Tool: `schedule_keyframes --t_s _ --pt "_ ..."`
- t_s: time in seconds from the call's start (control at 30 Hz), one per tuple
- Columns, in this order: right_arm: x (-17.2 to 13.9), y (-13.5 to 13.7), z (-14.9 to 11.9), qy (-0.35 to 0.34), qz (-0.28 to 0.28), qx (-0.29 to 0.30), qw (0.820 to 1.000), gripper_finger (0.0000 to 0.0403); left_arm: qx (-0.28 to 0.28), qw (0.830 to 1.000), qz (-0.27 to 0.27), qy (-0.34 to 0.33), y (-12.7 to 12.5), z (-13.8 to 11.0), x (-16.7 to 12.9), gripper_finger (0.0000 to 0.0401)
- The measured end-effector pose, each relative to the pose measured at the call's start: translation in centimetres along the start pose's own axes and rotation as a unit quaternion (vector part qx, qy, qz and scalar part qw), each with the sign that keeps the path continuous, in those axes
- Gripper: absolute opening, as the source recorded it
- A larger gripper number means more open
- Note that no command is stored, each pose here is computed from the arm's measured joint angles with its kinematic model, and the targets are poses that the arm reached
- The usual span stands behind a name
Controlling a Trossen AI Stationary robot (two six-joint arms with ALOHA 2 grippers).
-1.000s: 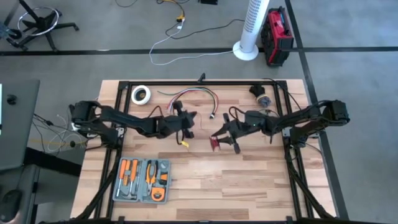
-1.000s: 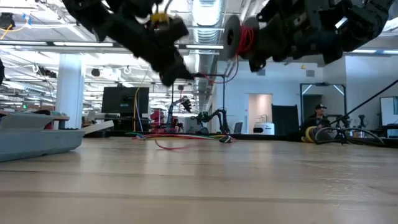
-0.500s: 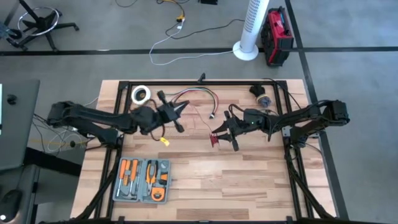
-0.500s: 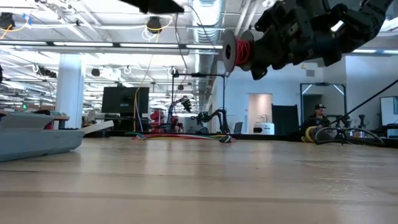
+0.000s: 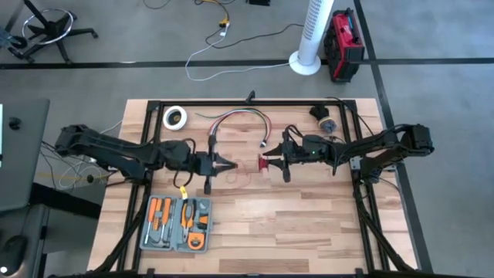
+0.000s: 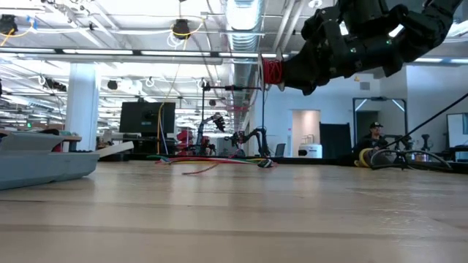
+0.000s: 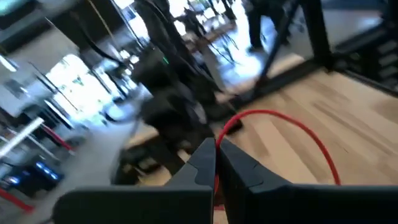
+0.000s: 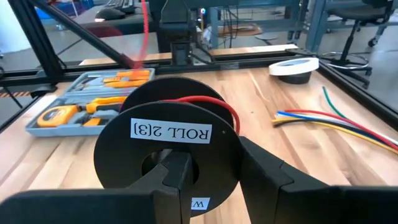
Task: Coil cords
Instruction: Uncoil the red wire from the black spool
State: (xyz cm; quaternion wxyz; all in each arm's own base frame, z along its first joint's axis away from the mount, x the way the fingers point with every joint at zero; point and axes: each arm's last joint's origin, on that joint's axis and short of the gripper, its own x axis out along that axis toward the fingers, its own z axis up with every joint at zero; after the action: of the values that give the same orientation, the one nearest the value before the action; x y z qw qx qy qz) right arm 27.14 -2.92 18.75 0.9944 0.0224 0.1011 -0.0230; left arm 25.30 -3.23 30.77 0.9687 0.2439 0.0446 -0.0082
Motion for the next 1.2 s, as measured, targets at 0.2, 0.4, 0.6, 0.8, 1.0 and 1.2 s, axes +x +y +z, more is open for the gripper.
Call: schedule_keyframes --t_s 0.2,0.4,0.6,0.8,1.0,1.2 --pt "0.0 -0.4 0.1 -0.007 -0.007 0.001 1.000 0.0108 -0.054 0.994 -0.066 0.069 -1.1 -1.4 -0.1 0.0000" --pt "-0.1 -0.9 0.4 -0.018 -0.016 0.008 1.000 0.0108 -0.101 0.978 -0.125 0.130 -2.6 -3.7 1.2 0.0000" --pt "-0.1 -1.0 0.4 -0.019 -0.018 0.015 1.000 0.0108 -0.120 0.963 -0.134 0.199 -4.4 -6.8 3.8 0.0000" --pt "0.0 -0.6 0.4 -0.019 -0.011 0.014 1.000 0.0108 -0.159 0.960 -0.028 0.229 -4.1 -9.1 5.9 0.0004" --pt "0.0 -0.6 0.4 -0.018 -0.010 0.014 1.000 0.0108 -0.201 0.939 0.030 0.279 -2.2 -11.4 6.1 0.0066" --pt "0.0 -0.2 0.3 -0.015 0.001 0.013 1.000 0.0108 -0.186 0.947 0.046 0.259 -0.9 -11.6 6.4 0.0140"
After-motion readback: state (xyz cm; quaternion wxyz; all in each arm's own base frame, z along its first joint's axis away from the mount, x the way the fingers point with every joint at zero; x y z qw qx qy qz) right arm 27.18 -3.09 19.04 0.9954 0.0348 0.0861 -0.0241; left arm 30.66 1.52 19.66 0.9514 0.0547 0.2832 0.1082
